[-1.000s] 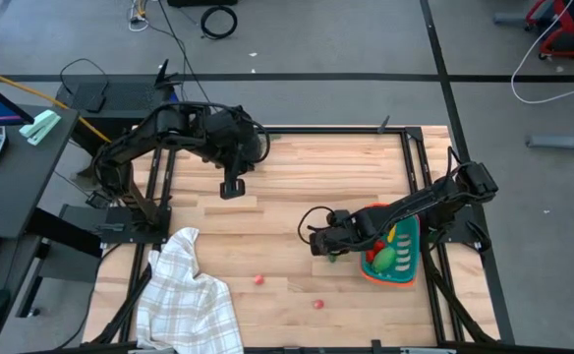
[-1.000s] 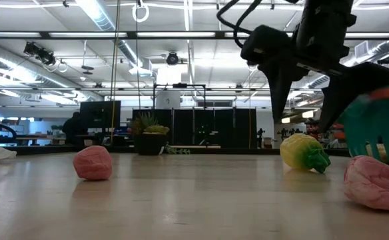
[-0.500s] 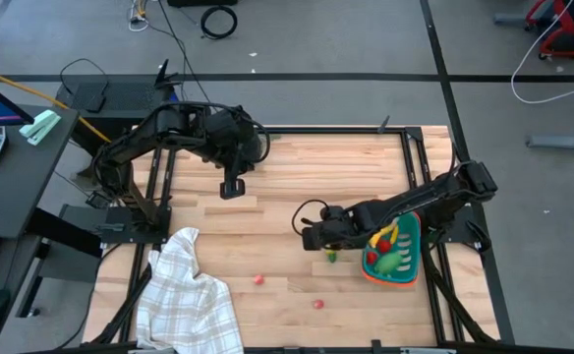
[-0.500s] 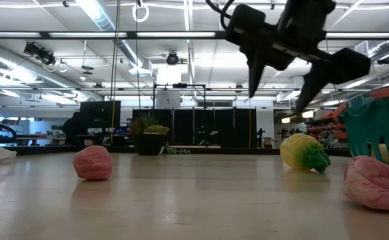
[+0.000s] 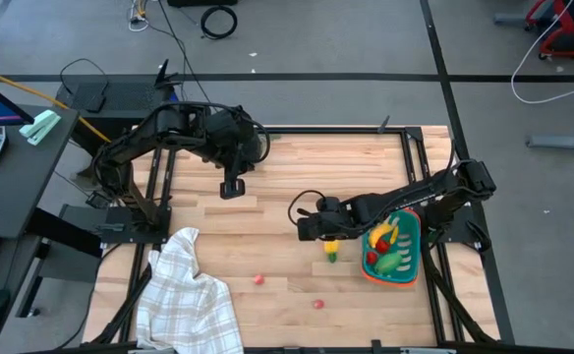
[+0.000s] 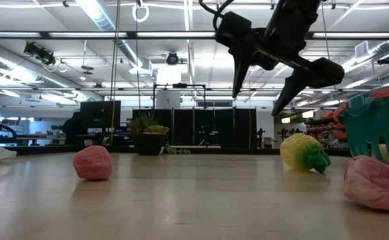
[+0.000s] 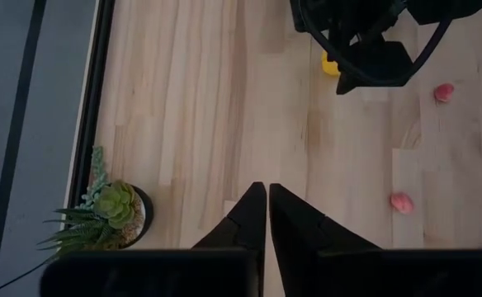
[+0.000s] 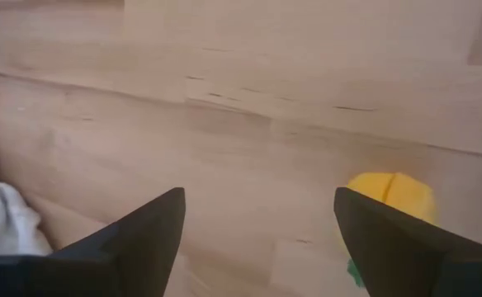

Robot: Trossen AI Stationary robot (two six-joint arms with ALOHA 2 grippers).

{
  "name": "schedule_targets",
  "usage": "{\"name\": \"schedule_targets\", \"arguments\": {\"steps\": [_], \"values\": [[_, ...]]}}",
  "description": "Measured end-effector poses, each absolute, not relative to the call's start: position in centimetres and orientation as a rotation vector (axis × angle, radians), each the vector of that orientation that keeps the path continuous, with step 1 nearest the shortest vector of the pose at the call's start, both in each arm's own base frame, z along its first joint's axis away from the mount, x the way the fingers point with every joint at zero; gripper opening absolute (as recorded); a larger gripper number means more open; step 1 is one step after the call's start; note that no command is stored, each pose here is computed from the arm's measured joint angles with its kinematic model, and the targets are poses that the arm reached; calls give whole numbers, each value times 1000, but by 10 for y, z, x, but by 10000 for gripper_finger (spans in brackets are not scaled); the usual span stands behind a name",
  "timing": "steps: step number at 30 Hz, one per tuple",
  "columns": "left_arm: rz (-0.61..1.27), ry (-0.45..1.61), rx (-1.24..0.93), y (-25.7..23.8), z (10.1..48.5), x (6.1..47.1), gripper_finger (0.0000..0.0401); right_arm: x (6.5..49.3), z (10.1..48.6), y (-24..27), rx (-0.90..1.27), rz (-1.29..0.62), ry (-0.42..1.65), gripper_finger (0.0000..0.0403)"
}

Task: Pick and placing Produce into tupperware
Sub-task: Put the yellow pineapple into the blue basket

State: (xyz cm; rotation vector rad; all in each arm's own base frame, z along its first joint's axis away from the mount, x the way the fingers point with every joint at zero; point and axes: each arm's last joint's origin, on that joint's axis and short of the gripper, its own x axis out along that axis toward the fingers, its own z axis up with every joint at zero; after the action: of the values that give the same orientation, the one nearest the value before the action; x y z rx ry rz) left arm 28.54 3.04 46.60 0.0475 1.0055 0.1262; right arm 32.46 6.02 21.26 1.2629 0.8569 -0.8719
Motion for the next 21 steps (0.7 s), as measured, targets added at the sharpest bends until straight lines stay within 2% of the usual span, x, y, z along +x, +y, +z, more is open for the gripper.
{"name": "schedule_targets", "arguments": {"steps": [21], "values": [[127, 1005, 47, 30, 466, 285, 31, 312, 185, 63, 1254, -910, 885, 319]]}}
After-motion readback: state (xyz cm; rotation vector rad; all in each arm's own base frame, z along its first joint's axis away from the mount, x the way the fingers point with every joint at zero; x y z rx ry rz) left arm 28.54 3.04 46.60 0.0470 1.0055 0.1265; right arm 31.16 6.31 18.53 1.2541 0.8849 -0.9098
